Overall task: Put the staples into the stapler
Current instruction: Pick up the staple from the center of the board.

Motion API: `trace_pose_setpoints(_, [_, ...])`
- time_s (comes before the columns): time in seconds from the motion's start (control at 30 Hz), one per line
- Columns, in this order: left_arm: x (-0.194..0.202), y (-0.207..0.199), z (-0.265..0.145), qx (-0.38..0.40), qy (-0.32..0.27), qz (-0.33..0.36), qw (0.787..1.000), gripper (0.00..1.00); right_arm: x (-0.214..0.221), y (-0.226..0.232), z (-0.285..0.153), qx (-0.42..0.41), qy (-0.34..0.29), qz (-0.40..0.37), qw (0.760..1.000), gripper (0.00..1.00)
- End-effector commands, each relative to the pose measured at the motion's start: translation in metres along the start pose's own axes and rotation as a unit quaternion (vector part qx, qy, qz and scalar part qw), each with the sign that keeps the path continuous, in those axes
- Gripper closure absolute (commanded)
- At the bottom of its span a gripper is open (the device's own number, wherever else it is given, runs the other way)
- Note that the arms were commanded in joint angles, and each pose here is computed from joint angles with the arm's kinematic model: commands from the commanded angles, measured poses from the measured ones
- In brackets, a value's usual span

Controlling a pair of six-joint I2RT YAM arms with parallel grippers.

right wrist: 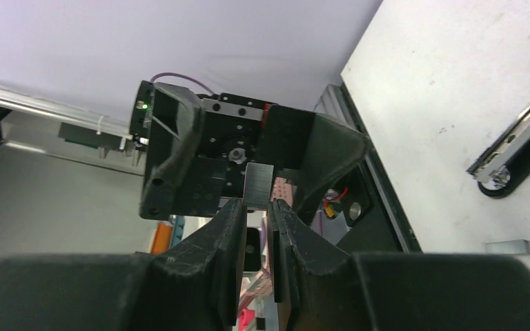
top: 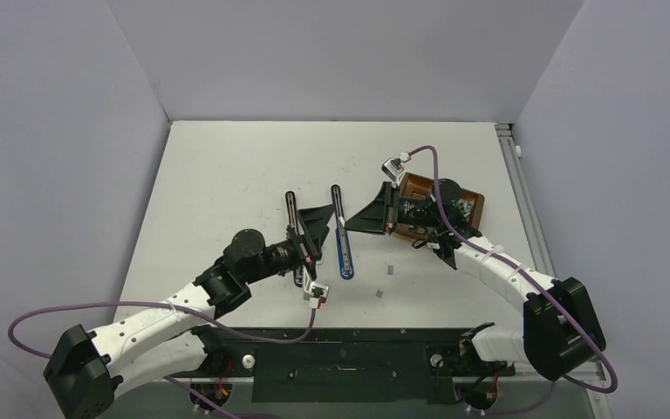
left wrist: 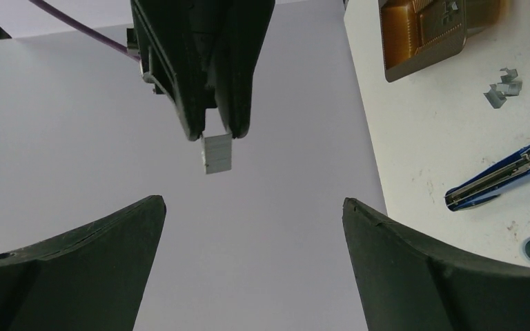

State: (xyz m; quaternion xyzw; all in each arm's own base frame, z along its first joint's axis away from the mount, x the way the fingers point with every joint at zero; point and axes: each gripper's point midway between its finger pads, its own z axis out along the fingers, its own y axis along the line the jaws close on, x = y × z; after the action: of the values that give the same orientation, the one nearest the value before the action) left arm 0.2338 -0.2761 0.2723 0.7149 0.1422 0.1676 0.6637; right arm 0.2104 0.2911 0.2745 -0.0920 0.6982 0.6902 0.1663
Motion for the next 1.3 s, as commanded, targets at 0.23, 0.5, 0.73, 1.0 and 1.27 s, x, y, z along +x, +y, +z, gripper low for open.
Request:
trace_pose_setpoints(0.23, [-0.004, 0.058, 0.012, -0.075, -0.019, 0.062, 0.995, 0.2, 0.006, 0.024, 0.005, -0.059, 0.017, -0.017, 0.998, 0.81])
trace_pose_setpoints(0.5, [-0.011, 0.067, 0.012, -0.088, -0.027, 0.062, 0.994, 0.24, 0.006, 0.025, 0.009, -0.073, 0.015, -0.007, 0.997, 0.81])
trace_pose_setpoints(0.73, [-0.02, 0.071, 0.013, -0.088, -0.041, 0.05, 0.994, 0.4, 0.006, 0.026, 0.011, -0.084, 0.011, -0.003, 0.996, 0.81])
trace_pose_setpoints(1.0, [-0.019, 0.073, 0.011, -0.09, -0.039, 0.043, 0.994, 0.58, 0.006, 0.023, 0.011, -0.089, 0.01, 0.007, 0.996, 0.81])
trace_pose_setpoints(1.27, [-0.022, 0.067, 0.01, -0.083, -0.042, 0.033, 0.995, 0.6, 0.004, 0.029, 0.01, -0.117, -0.002, 0.014, 0.993, 0.82])
